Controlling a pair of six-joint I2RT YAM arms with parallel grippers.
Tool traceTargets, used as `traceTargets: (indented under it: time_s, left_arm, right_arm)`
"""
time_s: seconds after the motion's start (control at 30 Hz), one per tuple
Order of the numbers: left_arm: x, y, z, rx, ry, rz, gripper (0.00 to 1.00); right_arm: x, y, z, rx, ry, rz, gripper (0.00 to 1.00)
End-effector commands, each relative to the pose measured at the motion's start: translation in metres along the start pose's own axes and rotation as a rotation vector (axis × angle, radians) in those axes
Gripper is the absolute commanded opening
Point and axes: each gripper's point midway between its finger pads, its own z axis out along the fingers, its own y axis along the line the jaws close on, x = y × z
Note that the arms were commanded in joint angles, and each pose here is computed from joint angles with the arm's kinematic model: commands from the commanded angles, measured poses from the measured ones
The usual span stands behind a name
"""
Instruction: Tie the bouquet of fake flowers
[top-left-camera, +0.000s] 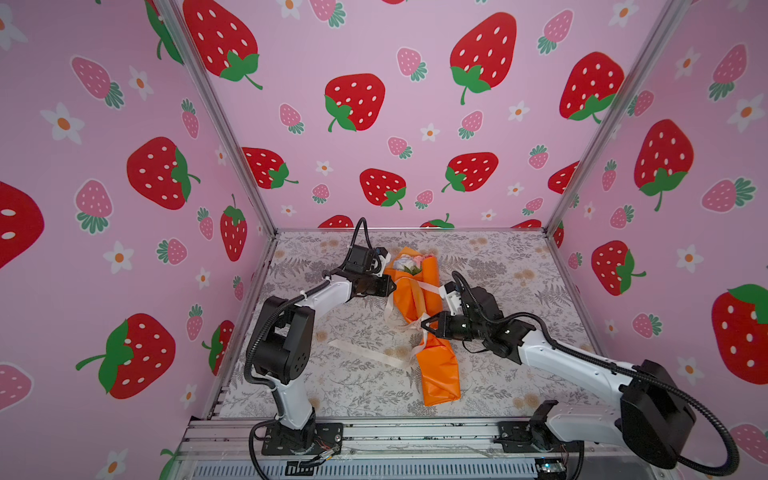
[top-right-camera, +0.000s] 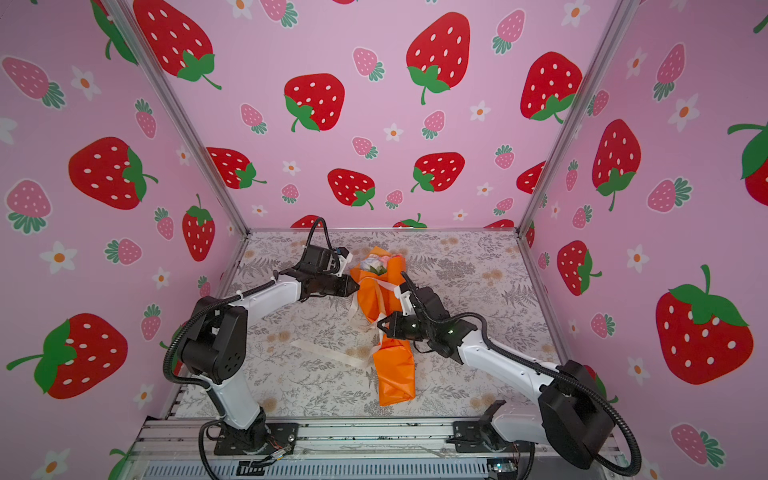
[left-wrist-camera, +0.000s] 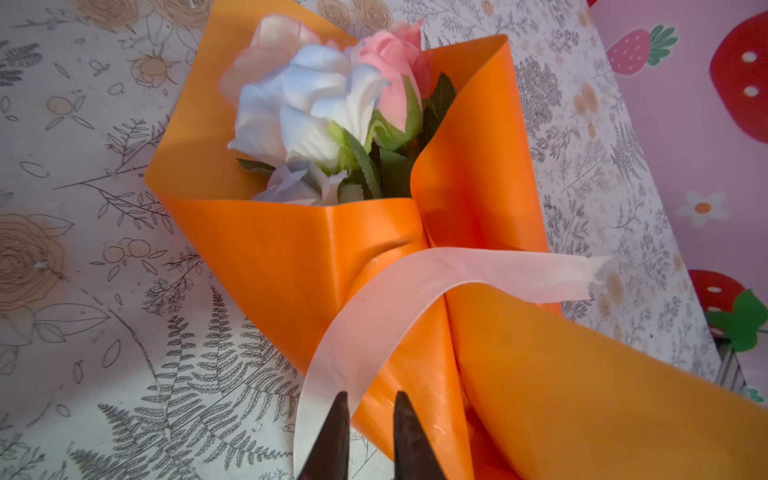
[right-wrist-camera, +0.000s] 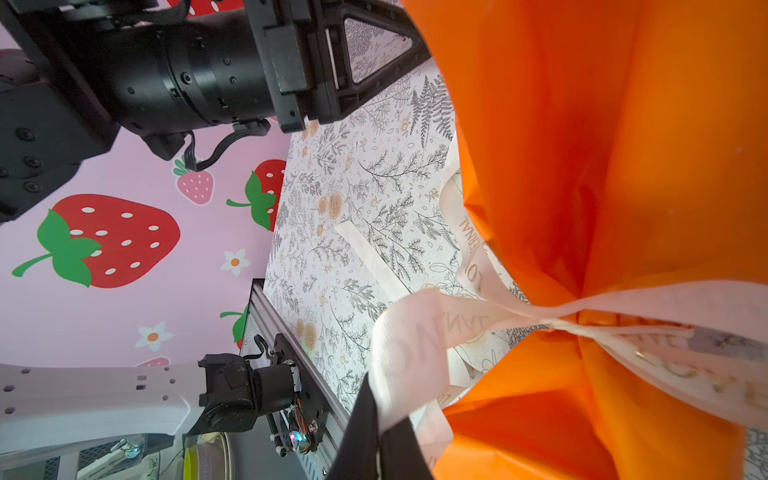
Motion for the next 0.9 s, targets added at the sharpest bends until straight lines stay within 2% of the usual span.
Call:
traceTargets:
  time_s: [0.0, 0.17, 0.3, 0.67, 0.87]
  left_arm:
    - [-0.008, -0.006, 0.001, 0.010, 0.003, 0.035, 0.30]
    - [-0.008, 0.003, 0.012, -0.013, 0.019, 0.033, 0.35]
    - [-0.011, 0.004, 0.016, -0.023, 0.022, 0.047, 0.35]
    - [-0.022, -0.002, -0.003, -0.044, -0.015, 0.087, 0.00]
    - [-0.028, -0.005, -0.019, -0.071, -0.037, 0.087, 0.00]
  right_arm:
    - [-0.005, 0.006, -0.002, -0.004, -0.016, -0.007, 0.08]
    - [-0.005, 0.006, -0.002, -0.003, -0.016, -0.007, 0.08]
    - [-0.005, 0.006, -0.002, -0.002, -0.014, -0.003, 0.08]
    - [-0.005, 0.005, -0.002, 0.004, -0.013, -0.001, 0.08]
    - [-0.005, 0.005, -0.002, 0.003, -0.016, -0.003, 0.08]
